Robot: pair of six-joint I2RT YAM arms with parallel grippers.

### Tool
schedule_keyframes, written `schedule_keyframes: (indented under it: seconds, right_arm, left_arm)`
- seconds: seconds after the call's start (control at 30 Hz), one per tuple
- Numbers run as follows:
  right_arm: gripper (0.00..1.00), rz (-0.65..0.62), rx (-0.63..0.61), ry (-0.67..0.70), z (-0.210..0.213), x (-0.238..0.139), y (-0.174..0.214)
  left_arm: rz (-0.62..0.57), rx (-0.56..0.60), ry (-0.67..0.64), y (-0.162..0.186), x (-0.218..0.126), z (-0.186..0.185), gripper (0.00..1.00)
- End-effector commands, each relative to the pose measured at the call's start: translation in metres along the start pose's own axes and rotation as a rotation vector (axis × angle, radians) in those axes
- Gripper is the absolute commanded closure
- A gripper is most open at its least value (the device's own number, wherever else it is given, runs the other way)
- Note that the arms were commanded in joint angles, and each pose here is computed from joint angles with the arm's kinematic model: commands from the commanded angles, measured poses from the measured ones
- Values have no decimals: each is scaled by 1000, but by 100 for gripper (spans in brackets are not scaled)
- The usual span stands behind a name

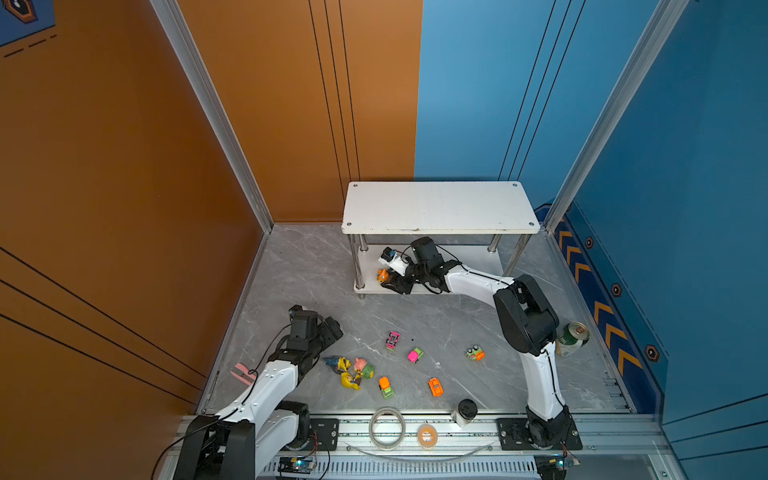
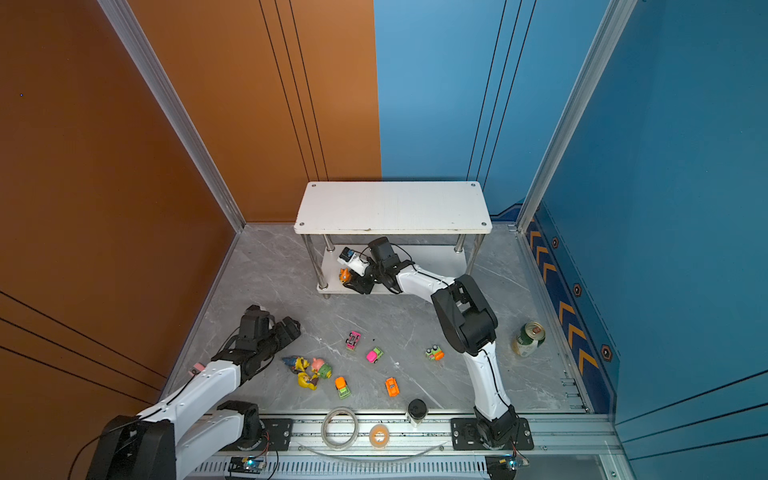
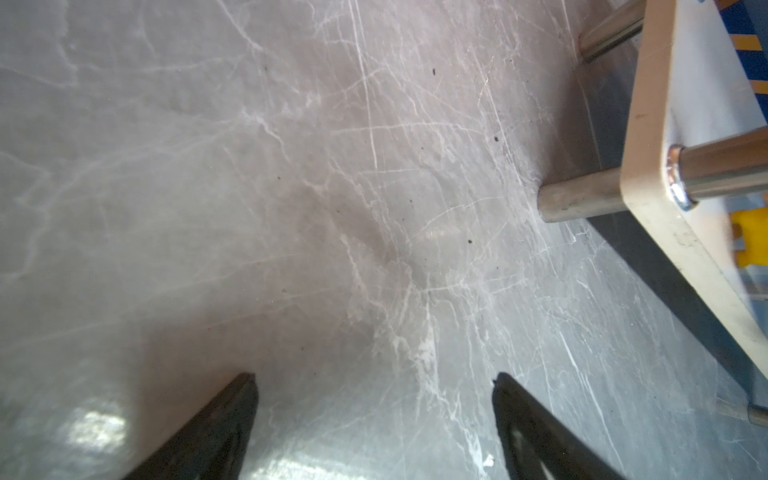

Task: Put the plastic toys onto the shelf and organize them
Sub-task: 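Carry the Charizard with the right gripper onto the lower shelf tier, then open the right gripper to release the Charizard on the lower shelf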

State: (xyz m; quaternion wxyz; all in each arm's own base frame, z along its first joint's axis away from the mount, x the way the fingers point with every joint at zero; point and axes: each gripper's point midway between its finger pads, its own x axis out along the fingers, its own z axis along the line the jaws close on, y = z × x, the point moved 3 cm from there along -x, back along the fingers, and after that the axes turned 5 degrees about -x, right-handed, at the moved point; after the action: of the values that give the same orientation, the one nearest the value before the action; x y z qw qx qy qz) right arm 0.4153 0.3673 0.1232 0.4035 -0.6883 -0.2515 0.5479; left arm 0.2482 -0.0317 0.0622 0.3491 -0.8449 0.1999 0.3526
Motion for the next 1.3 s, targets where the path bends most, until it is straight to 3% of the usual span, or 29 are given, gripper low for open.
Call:
schedule_keyframes:
  seconds: [0.0, 0.43, 0.97, 1.13, 1.27]
  right_arm:
    - [46, 25, 27, 20, -6, 3, 6]
    - [39, -40, 93, 75, -12, -15, -5]
    - [37, -93, 148, 67, 16, -36, -17]
    - [39, -88, 177, 76, 22, -43, -9]
    - [52, -84, 217, 65, 24, -48, -3]
  left_arm:
    - [15, 15, -21, 2, 0, 0, 9]
    - [13, 22, -13, 2, -3, -2, 9]
    - [-1, 27, -8, 4, -11, 2, 8]
    - [-14, 23, -7, 3, -13, 3, 7]
    - [-13, 25, -7, 4, -13, 3, 7]
